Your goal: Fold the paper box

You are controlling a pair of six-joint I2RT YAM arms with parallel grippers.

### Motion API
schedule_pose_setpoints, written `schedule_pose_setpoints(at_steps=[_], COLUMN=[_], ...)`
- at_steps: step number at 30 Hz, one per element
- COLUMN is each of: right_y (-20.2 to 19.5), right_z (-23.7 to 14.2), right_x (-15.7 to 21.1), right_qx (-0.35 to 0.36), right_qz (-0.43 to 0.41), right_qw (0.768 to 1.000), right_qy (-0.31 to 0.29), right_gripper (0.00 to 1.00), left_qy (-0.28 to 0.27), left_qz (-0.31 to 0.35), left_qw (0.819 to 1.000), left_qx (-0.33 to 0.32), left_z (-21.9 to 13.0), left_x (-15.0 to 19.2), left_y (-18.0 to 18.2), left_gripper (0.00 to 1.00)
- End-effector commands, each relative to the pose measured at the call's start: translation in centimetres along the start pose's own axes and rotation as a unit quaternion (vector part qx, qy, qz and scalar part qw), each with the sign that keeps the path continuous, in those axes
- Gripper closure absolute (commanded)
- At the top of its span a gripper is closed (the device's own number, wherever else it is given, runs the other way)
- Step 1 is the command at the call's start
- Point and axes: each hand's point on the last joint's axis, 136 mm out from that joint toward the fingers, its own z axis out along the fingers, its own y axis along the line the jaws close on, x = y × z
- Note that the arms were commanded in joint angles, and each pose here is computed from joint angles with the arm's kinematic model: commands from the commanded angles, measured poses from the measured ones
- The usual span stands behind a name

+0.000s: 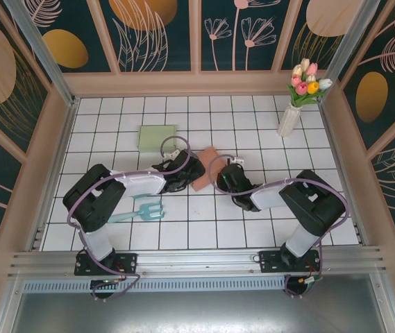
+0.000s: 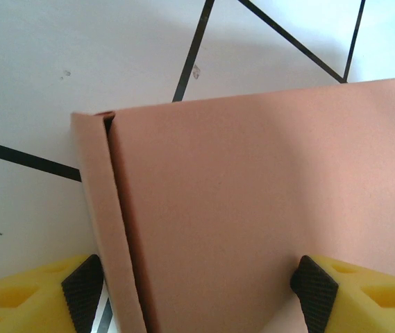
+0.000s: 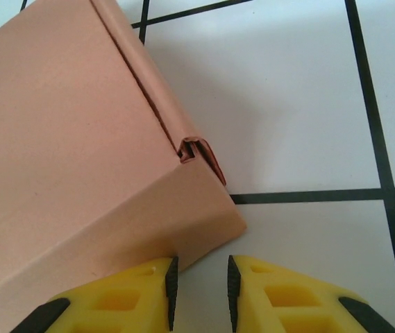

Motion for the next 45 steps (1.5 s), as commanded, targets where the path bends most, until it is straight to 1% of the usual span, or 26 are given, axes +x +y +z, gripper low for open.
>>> schedule_pose_setpoints(at_steps=[1,4,5,8,11,13,15,17,19,20,24,26,27,29,32,36,41,43,45], right_y=[1.6,1.2,0.6,0.2,-1.0,-1.3,-1.6,-1.7,-1.7,-1.8,-2.2,-2.5,-2.7,-2.9,-3.2,-3.6,-3.5,-2.9,-2.1], right_z=[-0.2,-0.4,-0.4,-0.5,-0.4,-0.3,0.0,0.2,0.4,0.5,0.8,1.0,1.1,1.3,1.6,1.9,2.7,2.9,3.1], right_x=[-0.9,-1.4,-1.6,-1.3,-1.6,-1.5,-1.3,-1.0,-0.8,-0.6,-0.3,-0.3,-0.2,0.0,0.1,0.0,-0.2,-0.5,-1.0], right_qx=[-0.058,-0.062,-0.051,-0.062,-0.074,-0.080,-0.082,-0.089,-0.094,-0.096,-0.095,-0.092,-0.090,-0.091,-0.093,-0.092,-0.096,-0.110,-0.129], right_qz=[0.032,0.055,0.064,0.097,0.134,0.147,0.158,0.166,0.171,0.173,0.181,0.183,0.184,0.189,0.193,0.196,0.188,0.185,0.182], right_qw=[0.998,0.995,0.995,0.989,0.983,0.980,0.977,0.974,0.972,0.971,0.968,0.968,0.968,0.966,0.965,0.964,0.965,0.964,0.962], right_qy=[0.024,0.050,0.056,0.090,0.101,0.109,0.118,0.127,0.133,0.137,0.143,0.145,0.146,0.149,0.152,0.152,0.156,0.156,0.154], right_gripper=[0.71,0.72,0.72,0.73,0.74,0.75,0.76,0.77,0.82,0.84,0.85,0.85,0.85,0.90,0.90,0.91,0.91,0.91,0.91], left_qy=[0.029,0.019,0.011,0.002,-0.007,-0.031,-0.061,-0.088,-0.095,-0.092,-0.057,-0.044,-0.041,-0.027,-0.012,0.015,0.057,0.080,0.103], left_qz=[0.034,0.043,0.046,0.060,0.087,0.110,0.141,0.168,0.184,0.191,0.223,0.245,0.249,0.255,0.258,0.267,0.257,0.252,0.258], left_qw=[0.999,0.999,0.998,0.996,0.989,0.983,0.978,0.976,0.974,0.973,0.967,0.961,0.960,0.957,0.955,0.947,0.939,0.934,0.925], left_qx=[0.005,0.022,0.038,0.059,0.116,0.145,0.138,0.107,0.089,0.091,0.111,0.119,0.120,0.134,0.145,0.179,0.222,0.239,0.258], left_z=[-1.1,-2.0,-3.0,-3.9,-5.3,-6.3,-6.9,-6.5,-5.4,-4.6,0.1,1.8,2.5,3.7,4.9,5.6,5.8,5.8,5.6], left_x=[1.4,0.9,0.4,-0.1,-0.3,-1.1,-2.8,-5.2,-7.1,-7.9,-8.7,-8.5,-8.4,-7.9,-7.2,-5.6,-2.9,-1.2,0.8], left_y=[0.1,-0.7,-1.6,-2.5,-4.2,-5.5,-6.5,-7.1,-7.4,-7.6,-8.1,-9.0,-9.2,-9.8,-10.1,-10.4,-10.1,-10.2,-10.9], left_gripper=[0.23,0.21,0.21,0.20,0.18,0.17,0.16,0.16,0.16,0.16,0.18,0.19,0.20,0.22,0.23,0.28,0.29,0.30,0.31])
